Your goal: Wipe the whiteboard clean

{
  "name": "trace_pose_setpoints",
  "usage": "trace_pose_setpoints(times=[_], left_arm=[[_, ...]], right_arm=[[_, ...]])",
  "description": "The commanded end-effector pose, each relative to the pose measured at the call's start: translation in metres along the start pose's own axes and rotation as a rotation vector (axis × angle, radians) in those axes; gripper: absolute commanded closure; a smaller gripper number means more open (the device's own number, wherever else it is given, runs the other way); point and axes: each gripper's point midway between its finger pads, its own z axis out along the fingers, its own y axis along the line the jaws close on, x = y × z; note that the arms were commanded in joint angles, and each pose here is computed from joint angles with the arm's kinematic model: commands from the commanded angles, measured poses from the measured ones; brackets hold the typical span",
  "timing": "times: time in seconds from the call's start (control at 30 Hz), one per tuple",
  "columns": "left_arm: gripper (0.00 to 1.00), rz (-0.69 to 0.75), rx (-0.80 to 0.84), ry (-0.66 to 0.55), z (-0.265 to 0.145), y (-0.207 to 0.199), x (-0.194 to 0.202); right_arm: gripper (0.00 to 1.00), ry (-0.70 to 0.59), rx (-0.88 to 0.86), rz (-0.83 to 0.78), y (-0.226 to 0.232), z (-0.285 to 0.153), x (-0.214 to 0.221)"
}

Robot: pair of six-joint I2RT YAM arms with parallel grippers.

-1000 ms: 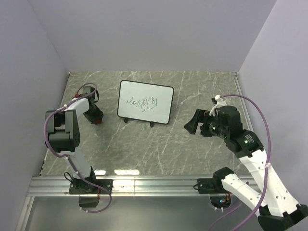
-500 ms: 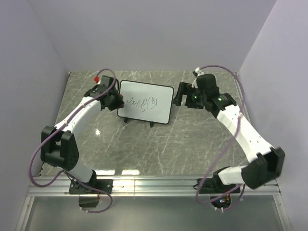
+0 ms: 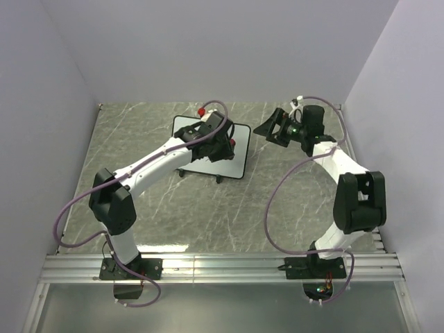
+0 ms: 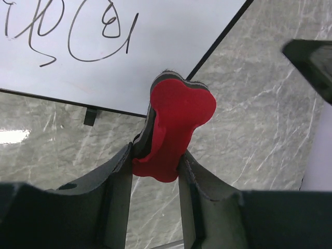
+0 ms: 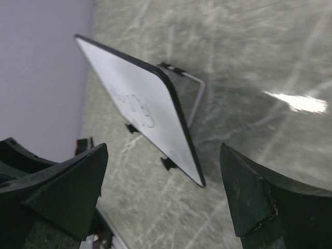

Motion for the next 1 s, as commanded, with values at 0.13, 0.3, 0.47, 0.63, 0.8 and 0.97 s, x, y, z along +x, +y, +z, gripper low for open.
trace_pose_setpoints(times=[0.13,0.3,0.47,0.63,0.8,0.97], left_arm=[[1.00,-0.023,-0.031,-0.050,-0.002,-0.014,-0.004],[1.00,0.004,-0.036,-0.045,0.003,-0.019,0.008],[1.00,0.019,-0.037,-0.037,0.017,-0.022,0.013],[1.00,0.040,-0.025,-0.055,0.030,-0.030,0.009],[1.00,0.066,-0.027,-0.068,0.043,-0.034,0.006],[1.00,0.068,-0.007,-0.092,0.054,-0.032,-0.002]], right_arm=[[0.08,0.010,-0.267,-0.050,0.019,0.035,0.003],[0.09,-0.013,-0.271,-0.011,0.013,0.050,-0.004],[0.10,-0.001,-0.287,0.002,0.008,0.063,-0.002],[0.21,0.020,-0.316,0.006,0.007,0.073,0.004],[0.40,0.029,-0.366,0.020,0.009,0.080,0.006],[0.50,0.054,-0.394,0.011,0.015,0.091,0.009]])
